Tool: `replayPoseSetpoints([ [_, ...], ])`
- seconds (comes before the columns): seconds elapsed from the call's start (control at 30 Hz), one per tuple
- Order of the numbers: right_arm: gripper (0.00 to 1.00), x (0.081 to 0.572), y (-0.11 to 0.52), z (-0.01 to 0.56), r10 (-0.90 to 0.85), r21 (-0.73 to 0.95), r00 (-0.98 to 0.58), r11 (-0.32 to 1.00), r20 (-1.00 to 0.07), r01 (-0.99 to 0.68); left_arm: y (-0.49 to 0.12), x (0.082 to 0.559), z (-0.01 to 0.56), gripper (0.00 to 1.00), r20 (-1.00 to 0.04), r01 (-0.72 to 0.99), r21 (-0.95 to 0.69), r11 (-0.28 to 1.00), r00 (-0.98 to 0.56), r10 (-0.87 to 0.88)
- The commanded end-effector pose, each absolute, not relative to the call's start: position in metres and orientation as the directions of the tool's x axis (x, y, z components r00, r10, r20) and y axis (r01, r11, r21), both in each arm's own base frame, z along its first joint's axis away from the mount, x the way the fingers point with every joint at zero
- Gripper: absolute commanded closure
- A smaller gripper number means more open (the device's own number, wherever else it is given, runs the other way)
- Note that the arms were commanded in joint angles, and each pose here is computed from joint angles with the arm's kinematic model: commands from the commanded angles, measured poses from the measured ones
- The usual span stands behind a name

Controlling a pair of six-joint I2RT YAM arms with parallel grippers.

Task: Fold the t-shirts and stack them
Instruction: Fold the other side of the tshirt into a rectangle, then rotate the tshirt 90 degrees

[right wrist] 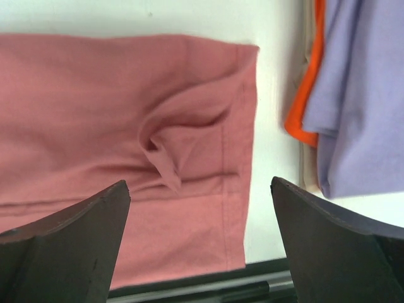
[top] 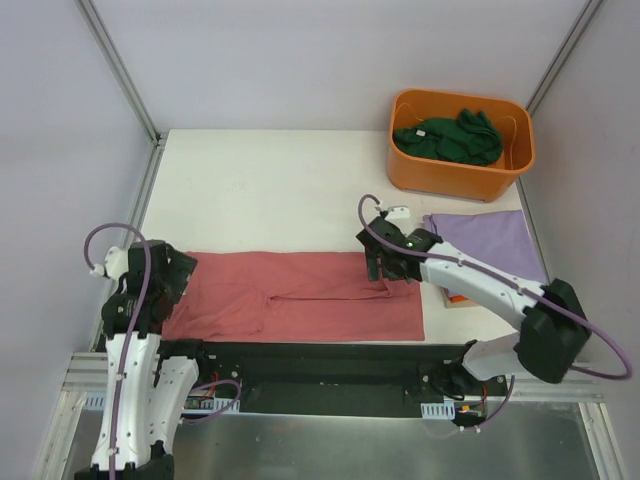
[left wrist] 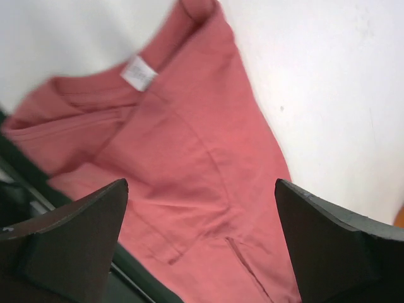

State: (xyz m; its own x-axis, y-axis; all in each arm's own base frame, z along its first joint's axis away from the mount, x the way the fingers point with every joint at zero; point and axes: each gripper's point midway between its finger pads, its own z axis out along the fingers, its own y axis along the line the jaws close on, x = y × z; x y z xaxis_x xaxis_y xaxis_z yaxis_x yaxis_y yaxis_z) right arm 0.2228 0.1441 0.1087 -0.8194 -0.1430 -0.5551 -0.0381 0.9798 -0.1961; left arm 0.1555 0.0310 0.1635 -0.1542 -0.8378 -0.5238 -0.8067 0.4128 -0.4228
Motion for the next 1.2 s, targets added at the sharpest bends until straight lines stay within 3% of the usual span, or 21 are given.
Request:
replayPoseSetpoints([
  [0.0,0.04,0.253,0.170,0.098,-0.183,-0.226,-0.824,0.972,-0.536,-0.069,-0.018,0.211,0.146,0.01,-0.408,-0.651,-0.513,0.559,-0.389,-0.826],
  [0.3,0.04,0.252,0.123,0.050,-0.144,-0.408,-0.904,0.912,-0.401,0.036,-0.006,0.235,0.059,0.01,-0.321,-0.787,-0.307,0.534,-0.443,-0.837],
  [0.7,0.04,0.198,0.031,0.098,0.029,-0.401,-0.857,0.875,-0.515,0.270,0.028,0.210,0.021,0.01,-0.362,-0.876,-0.099,0.472,-0.410,-0.837],
  [0.8,0.04,0.206,0.043,0.109,0.031,-0.311,-0.833,0.919,-0.553,0.241,0.026,0.213,0.023,0.01,-0.351,-0.872,-0.114,0.476,-0.413,-0.840],
  [0.93,0.04,0.230,0.112,0.112,0.003,-0.014,-0.810,1.000,-0.587,0.014,0.023,0.225,0.034,0.01,-0.351,-0.852,-0.153,0.500,-0.426,-0.834],
  [1.1,0.04,0.244,0.214,0.119,-0.018,0.358,-0.815,0.893,-0.580,-0.274,0.019,0.230,0.036,0.01,-0.338,-0.842,-0.166,0.513,-0.441,-0.832],
  [1.17,0.04,0.246,0.230,0.105,-0.050,0.389,-0.851,0.874,-0.523,-0.291,0.018,0.232,0.033,0.01,-0.325,-0.840,-0.160,0.518,-0.451,-0.831],
])
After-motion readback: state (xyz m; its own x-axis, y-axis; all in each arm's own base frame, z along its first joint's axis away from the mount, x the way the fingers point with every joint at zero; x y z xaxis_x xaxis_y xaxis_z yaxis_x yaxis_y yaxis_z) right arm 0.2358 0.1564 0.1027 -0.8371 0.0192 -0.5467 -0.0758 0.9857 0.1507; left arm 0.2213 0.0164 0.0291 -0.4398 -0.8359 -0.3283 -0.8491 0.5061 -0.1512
